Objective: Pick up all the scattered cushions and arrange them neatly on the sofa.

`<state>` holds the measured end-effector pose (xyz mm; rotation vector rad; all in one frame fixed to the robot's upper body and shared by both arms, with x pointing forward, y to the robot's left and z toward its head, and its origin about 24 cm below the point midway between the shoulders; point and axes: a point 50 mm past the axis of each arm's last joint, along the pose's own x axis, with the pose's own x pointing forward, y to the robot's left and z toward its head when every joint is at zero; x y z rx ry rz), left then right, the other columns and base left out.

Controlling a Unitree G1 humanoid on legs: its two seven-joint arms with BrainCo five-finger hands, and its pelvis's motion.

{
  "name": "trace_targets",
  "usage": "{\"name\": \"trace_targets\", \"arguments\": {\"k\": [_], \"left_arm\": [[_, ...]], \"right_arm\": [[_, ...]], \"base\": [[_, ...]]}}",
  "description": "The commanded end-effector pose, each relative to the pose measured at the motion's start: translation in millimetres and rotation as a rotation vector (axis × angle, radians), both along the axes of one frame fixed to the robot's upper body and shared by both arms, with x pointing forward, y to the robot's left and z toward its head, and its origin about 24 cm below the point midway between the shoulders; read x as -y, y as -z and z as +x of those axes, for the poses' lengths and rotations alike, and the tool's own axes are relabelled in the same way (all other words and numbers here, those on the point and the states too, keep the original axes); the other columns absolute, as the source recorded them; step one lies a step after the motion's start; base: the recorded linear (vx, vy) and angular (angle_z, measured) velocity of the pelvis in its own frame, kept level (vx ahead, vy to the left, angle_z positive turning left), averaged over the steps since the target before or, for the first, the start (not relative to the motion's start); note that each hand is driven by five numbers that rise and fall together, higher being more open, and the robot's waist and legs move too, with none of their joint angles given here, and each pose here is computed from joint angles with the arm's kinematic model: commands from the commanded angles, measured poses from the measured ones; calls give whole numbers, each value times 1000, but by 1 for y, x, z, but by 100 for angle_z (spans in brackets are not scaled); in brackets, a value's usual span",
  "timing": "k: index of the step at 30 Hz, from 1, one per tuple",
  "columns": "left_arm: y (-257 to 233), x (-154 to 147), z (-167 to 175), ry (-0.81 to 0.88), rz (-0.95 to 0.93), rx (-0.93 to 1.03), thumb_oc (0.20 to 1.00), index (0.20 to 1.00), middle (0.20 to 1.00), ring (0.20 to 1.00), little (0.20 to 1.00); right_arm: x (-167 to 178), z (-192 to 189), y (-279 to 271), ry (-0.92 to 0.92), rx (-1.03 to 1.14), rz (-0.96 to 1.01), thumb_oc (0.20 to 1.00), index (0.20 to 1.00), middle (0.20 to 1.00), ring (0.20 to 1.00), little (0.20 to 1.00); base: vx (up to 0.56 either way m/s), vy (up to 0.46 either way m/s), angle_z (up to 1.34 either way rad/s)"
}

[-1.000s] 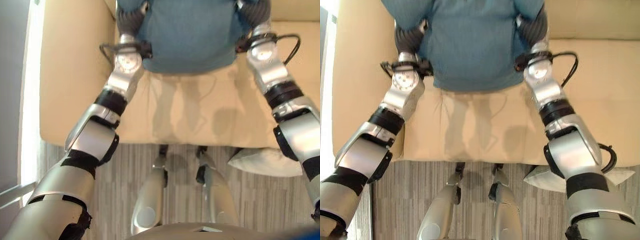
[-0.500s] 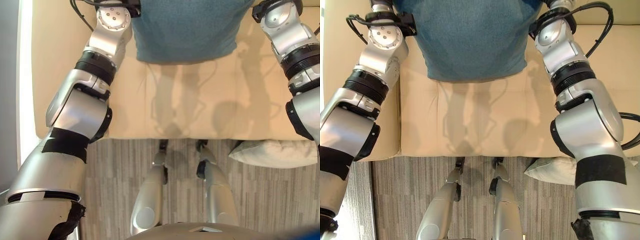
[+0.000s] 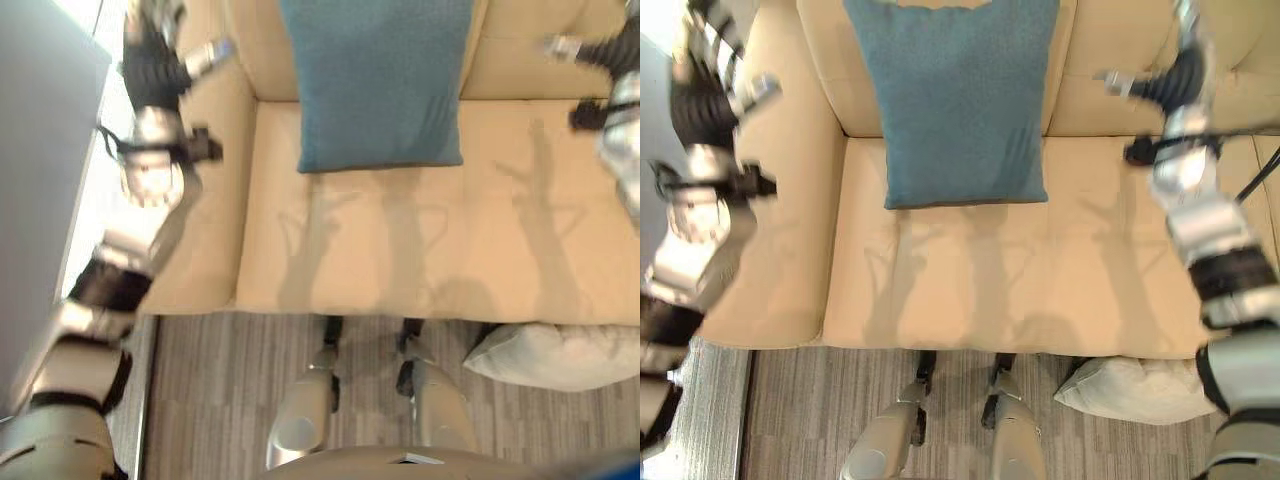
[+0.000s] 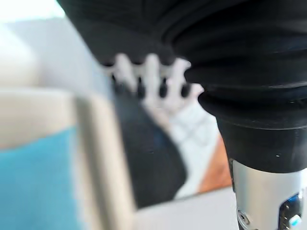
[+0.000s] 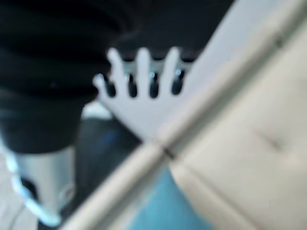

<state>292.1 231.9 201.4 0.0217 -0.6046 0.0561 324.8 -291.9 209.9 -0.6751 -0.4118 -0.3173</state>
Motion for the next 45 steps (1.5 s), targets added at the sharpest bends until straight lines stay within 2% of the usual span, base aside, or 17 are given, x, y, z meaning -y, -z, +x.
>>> {"name": "trace_targets", "arguments": {"k": [1,3,5,6,7,8,10,12,14,15,17,18,20,22,27,35,45], "left_arm": [[15,2,0,127,3,-41,1000,1000,1000,1000,1000],[56,-4,-15,134,-67,-166,1000,1000,1000,1000,1000],[57,-3,-16,135,-67,-169,1000,1000,1000,1000,1000],[94,-11,-30,109,-89,-297,1000,1000,1000,1000,1000],[113,-15,-39,89,-121,-362,1000,1000,1000,1000,1000],[159,-19,-57,42,-141,-536,1000,1000,1000,1000,1000],[210,-17,-75,6,-171,-754,1000,1000,1000,1000,1000],[243,-18,-92,-26,-60,-916,1000,1000,1000,1000,1000],[284,-15,-119,-84,-63,-1113,1000,1000,1000,1000,1000],[284,-15,-119,-84,-63,-1113,1000,1000,1000,1000,1000],[321,-11,-153,-140,-48,-1334,1000,1000,1000,1000,1000],[321,-11,-153,-141,-48,-1334,1000,1000,1000,1000,1000],[339,-11,-175,-196,-69,-1466,1000,1000,1000,1000,1000],[345,-15,-185,-232,-69,-1524,1000,1000,1000,1000,1000],[351,-17,-198,-257,-70,-1598,1000,1000,1000,1000,1000],[352,-10,-187,-231,-53,-1589,1000,1000,1000,1000,1000],[345,-17,-173,-223,4,-1555,1000,1000,1000,1000,1000]], "right_arm": [[2,-16,30,-139,-41,158,1000,1000,1000,1000,1000],[7,-32,61,-131,-119,206,1000,1000,1000,1000,1000],[8,-33,62,-130,-122,205,1000,1000,1000,1000,1000],[10,-48,99,-104,-191,315,1000,1000,1000,1000,1000],[14,-58,112,-81,-232,315,1000,1000,1000,1000,1000],[11,-73,149,-57,-342,367,1000,1000,1000,1000,1000],[9,-87,179,-27,-465,362,1000,1000,1000,1000,1000],[8,-101,207,6,-572,378,1000,1000,1000,1000,1000],[3,-123,246,45,-753,380,1000,1000,1000,1000,1000],[3,-123,246,44,-753,379,1000,1000,1000,1000,1000],[0,-155,286,106,-950,387,1000,1000,1000,1000,1000],[0,-155,286,106,-950,387,1000,1000,1000,1000,1000],[-4,-185,315,175,-1106,434,1000,1000,1000,1000,1000],[-5,-205,330,221,-1200,454,1000,1000,1000,1000,1000],[-2,-226,342,273,-1316,441,1000,1000,1000,1000,1000],[-2,-229,348,301,-1398,416,1000,1000,1000,1000,1000],[-19,-220,353,276,-1393,463,1000,1000,1000,1000,1000]], "base": [[81,-21,-4],[75,-22,-16],[44,-17,-23],[66,-31,-12],[106,-59,-7],[74,-48,-9],[55,-49,-17],[10,-43,-14],[-4,-53,-1],[-16,-78,0],[-21,-85,1],[-45,-98,5],[-63,-92,5],[-71,-103,6],[-61,-49,8],[-104,121,-42],[-176,118,-85]]}}
